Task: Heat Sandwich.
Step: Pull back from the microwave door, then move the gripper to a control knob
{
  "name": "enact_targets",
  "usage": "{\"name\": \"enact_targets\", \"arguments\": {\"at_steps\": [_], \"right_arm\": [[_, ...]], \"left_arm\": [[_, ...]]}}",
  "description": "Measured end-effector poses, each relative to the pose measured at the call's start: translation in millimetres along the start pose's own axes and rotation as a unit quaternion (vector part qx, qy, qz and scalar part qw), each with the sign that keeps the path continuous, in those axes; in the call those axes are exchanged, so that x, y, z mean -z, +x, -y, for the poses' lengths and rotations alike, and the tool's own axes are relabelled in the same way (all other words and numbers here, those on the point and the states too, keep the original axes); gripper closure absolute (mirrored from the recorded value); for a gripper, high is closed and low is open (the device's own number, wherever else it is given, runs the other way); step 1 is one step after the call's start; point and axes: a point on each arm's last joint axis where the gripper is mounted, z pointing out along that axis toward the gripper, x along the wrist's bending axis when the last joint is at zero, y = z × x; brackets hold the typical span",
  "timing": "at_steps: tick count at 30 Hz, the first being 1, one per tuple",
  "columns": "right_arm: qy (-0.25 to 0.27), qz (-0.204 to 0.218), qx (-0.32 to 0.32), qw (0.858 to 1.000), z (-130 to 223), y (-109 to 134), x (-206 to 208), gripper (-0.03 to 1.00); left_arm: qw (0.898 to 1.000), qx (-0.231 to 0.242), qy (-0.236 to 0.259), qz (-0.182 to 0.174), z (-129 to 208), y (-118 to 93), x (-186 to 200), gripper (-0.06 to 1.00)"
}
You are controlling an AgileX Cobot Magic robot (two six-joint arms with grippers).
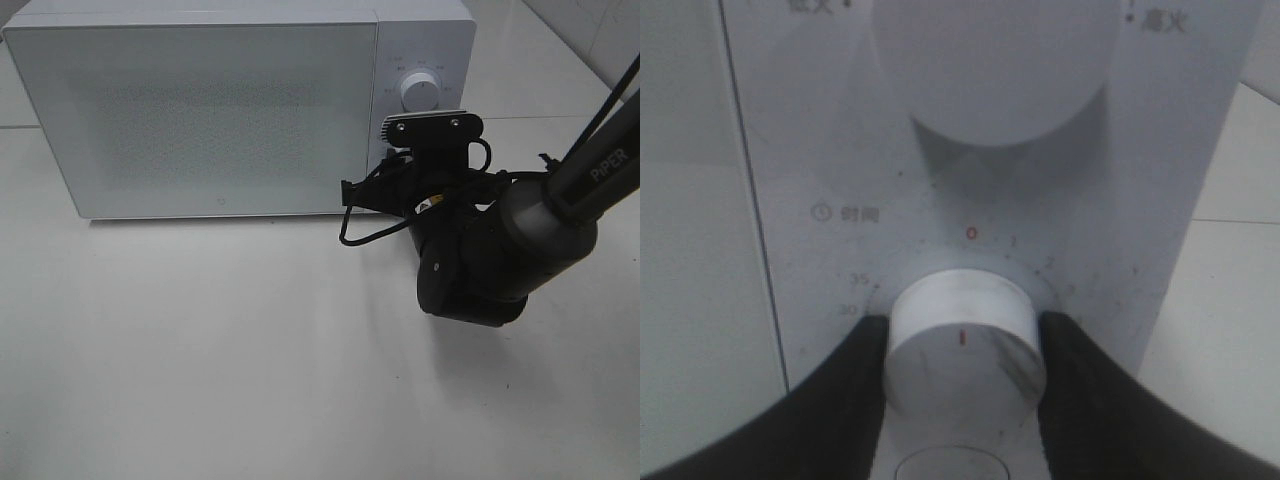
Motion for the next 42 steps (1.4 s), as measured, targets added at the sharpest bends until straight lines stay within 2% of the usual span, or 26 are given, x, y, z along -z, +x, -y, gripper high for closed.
{"name": "enact_targets", "arguments": {"at_steps": [5, 10, 12, 13, 14, 15, 17, 18, 19, 20, 22, 23, 24, 25, 26, 27, 28, 29, 31, 32, 33, 34, 42], "right_arm": [[0.0, 0.0, -0.007, 1.0, 0.1, 0.0, 0.0, 0.52], [0.0, -0.002, -0.072, 0.997, 0.0, 0.4, 0.0, 0.52], [0.0, -0.003, -0.138, 0.99, -0.1, 0.6, 0.0, 0.52], [0.0, -0.003, -0.138, 0.99, -0.1, 0.6, 0.0, 0.52], [0.0, -0.003, -0.166, 0.986, -0.1, 0.6, 0.0, 0.52], [0.0, -0.004, -0.219, 0.976, -0.1, 0.7, 0.0, 0.52], [0.0, -0.005, -0.283, 0.959, -0.2, 1.0, 0.0, 0.52], [0.0, -0.005, -0.283, 0.959, -0.2, 1.0, 0.0, 0.52], [0.0, -0.005, -0.311, 0.951, -0.2, 1.0, 0.0, 0.52], [0.0, -0.007, -0.383, 0.924, -0.4, 1.6, 0.4, 0.52], [0.0, -0.009, -0.462, 0.887, -0.2, 1.6, 0.9, 0.52], [0.0, -0.009, -0.462, 0.887, -0.2, 1.6, 0.9, 0.52], [0.0, -0.009, -0.495, 0.869, -0.4, 1.6, 0.9, 0.52], [0.0, -0.01, -0.568, 0.823, -0.6, 1.5, 0.9, 0.52], [-0.002, -0.011, -0.605, 0.796, -0.9, 1.7, 1.0, 0.52], [-0.002, -0.011, -0.605, 0.796, -0.9, 1.7, 1.0, 0.52], [-0.003, -0.011, -0.639, 0.769, -1.2, 1.6, 1.0, 0.52], [-0.003, -0.012, -0.691, 0.723, -1.5, 1.8, 1.2, 0.52], [-0.003, -0.013, -0.727, 0.687, -1.6, 1.7, 1.2, 0.52], [-0.003, -0.013, -0.727, 0.687, -1.6, 1.7, 1.2, 0.52], [-0.003, -0.013, -0.74, 0.672, -1.7, 1.7, 1.2, 0.52], [-0.003, -0.013, -0.743, 0.669, -1.7, 1.7, 1.2, 0.52], [-0.004, -0.013, -0.747, 0.664, -1.7, 1.7, 1.2, 0.52]], "left_arm": [[1.0, 0.0, 0.0, 0.0, 0.0, 0.0, 0.0, 0.23], [1.0, 0.0, 0.0, 0.0, 0.0, 0.0, 0.0, 0.23], [1.0, 0.0, 0.0, 0.0, 0.0, 0.0, 0.0, 0.23], [1.0, 0.0, 0.0, 0.0, 0.0, 0.0, 0.0, 0.23], [1.0, 0.0, 0.0, 0.0, 0.0, 0.0, 0.0, 0.23], [1.0, 0.0, 0.0, 0.0, 0.0, 0.0, 0.0, 0.23], [1.0, 0.0, 0.0, 0.0, 0.0, 0.0, 0.0, 0.23], [1.0, 0.0, 0.0, 0.0, 0.0, 0.0, 0.0, 0.23], [1.0, 0.0, 0.0, 0.0, 0.0, 0.0, 0.0, 0.23], [1.0, 0.0, 0.0, 0.0, 0.0, 0.0, 0.0, 0.23], [1.0, 0.0, 0.0, 0.0, 0.0, 0.0, 0.0, 0.23], [1.0, 0.0, 0.0, 0.0, 0.0, 0.0, 0.0, 0.23], [1.0, 0.0, 0.0, 0.0, 0.0, 0.0, 0.0, 0.23], [1.0, 0.0, 0.0, 0.0, 0.0, 0.0, 0.0, 0.23], [1.0, 0.0, 0.0, 0.0, 0.0, 0.0, 0.0, 0.23], [1.0, 0.0, 0.0, 0.0, 0.0, 0.0, 0.0, 0.23], [1.0, 0.0, 0.0, 0.0, 0.0, 0.0, 0.0, 0.23], [1.0, 0.0, 0.0, 0.0, 0.0, 0.0, 0.0, 0.23], [1.0, 0.0, 0.0, 0.0, 0.0, 0.0, 0.0, 0.23], [1.0, 0.0, 0.0, 0.0, 0.0, 0.0, 0.0, 0.23], [1.0, 0.0, 0.0, 0.0, 0.0, 0.0, 0.0, 0.23], [1.0, 0.0, 0.0, 0.0, 0.0, 0.0, 0.0, 0.23], [1.0, 0.0, 0.0, 0.0, 0.0, 0.0, 0.0, 0.23]]}}
